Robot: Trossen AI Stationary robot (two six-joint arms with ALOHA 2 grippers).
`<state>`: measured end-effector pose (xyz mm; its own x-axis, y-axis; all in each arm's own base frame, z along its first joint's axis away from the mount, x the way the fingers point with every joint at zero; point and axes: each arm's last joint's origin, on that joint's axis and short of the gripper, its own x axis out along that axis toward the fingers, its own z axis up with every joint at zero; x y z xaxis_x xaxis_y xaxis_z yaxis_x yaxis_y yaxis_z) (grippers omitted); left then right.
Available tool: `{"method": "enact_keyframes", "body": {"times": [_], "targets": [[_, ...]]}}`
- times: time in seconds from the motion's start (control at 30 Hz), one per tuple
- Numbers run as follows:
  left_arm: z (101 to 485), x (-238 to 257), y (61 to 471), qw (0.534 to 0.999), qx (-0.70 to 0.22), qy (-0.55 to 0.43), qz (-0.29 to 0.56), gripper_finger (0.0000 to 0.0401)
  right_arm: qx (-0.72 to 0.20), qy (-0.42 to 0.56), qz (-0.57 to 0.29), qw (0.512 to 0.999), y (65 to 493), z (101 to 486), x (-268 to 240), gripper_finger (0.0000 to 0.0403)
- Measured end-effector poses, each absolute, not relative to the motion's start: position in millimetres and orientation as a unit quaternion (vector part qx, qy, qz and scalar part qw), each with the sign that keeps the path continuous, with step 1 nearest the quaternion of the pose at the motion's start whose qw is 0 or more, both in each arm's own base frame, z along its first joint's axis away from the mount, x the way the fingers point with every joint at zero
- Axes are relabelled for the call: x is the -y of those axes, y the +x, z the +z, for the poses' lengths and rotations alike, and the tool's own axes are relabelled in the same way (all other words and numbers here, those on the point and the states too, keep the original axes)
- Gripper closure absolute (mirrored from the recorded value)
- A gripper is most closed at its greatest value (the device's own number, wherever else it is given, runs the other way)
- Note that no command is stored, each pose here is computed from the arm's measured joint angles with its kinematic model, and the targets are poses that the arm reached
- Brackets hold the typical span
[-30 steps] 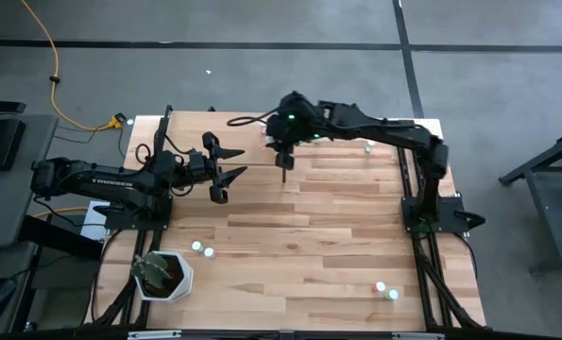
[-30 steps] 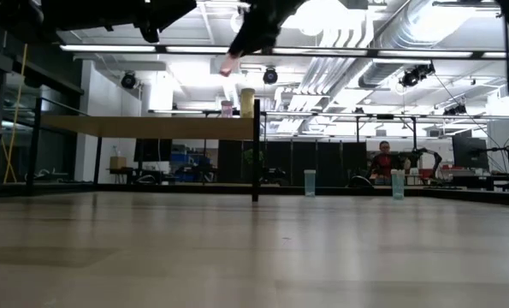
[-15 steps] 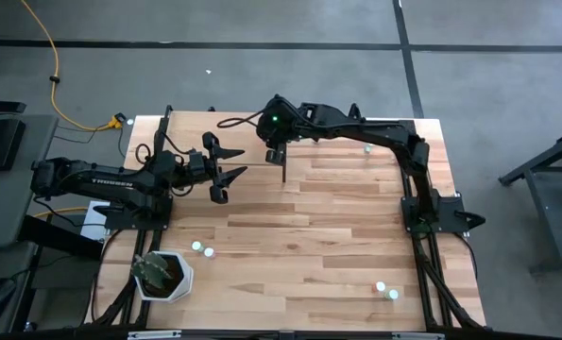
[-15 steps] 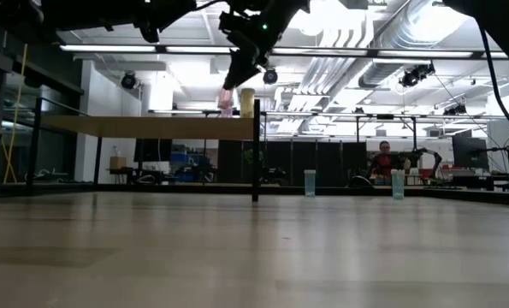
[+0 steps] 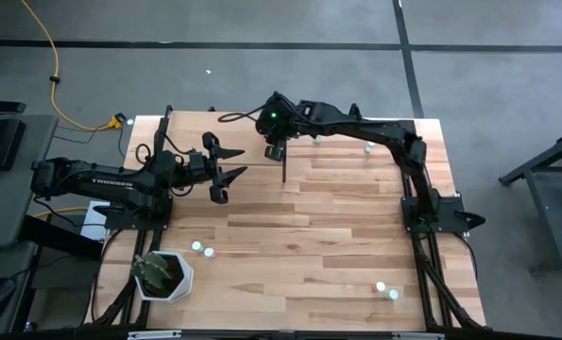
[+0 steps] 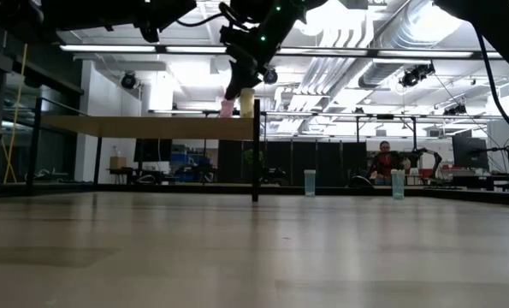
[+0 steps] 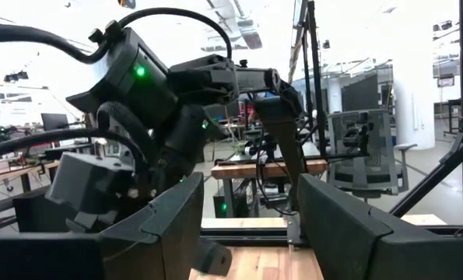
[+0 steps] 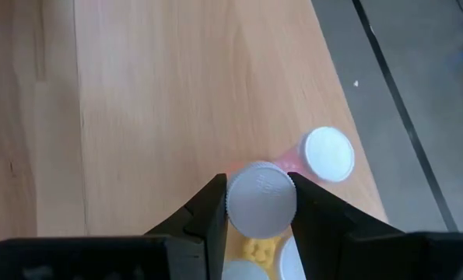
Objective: Pick and place medicine bottles onto shelf by color
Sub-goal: Put the top orange pill bottle on the shelf
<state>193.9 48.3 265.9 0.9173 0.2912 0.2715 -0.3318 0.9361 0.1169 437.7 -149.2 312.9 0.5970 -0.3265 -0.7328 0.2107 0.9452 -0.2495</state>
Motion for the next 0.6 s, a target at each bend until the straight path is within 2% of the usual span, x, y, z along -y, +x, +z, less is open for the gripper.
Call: {"method": "enact_keyframes", "body": {"times": [0.6], "targets": [[265.9,-48.3,193.8,0.976,0.126,0.08,0.16,0.0201,-0.428,-0.067,-0.15,0.889,437.7,310.9,149.8,0.0294]]}}
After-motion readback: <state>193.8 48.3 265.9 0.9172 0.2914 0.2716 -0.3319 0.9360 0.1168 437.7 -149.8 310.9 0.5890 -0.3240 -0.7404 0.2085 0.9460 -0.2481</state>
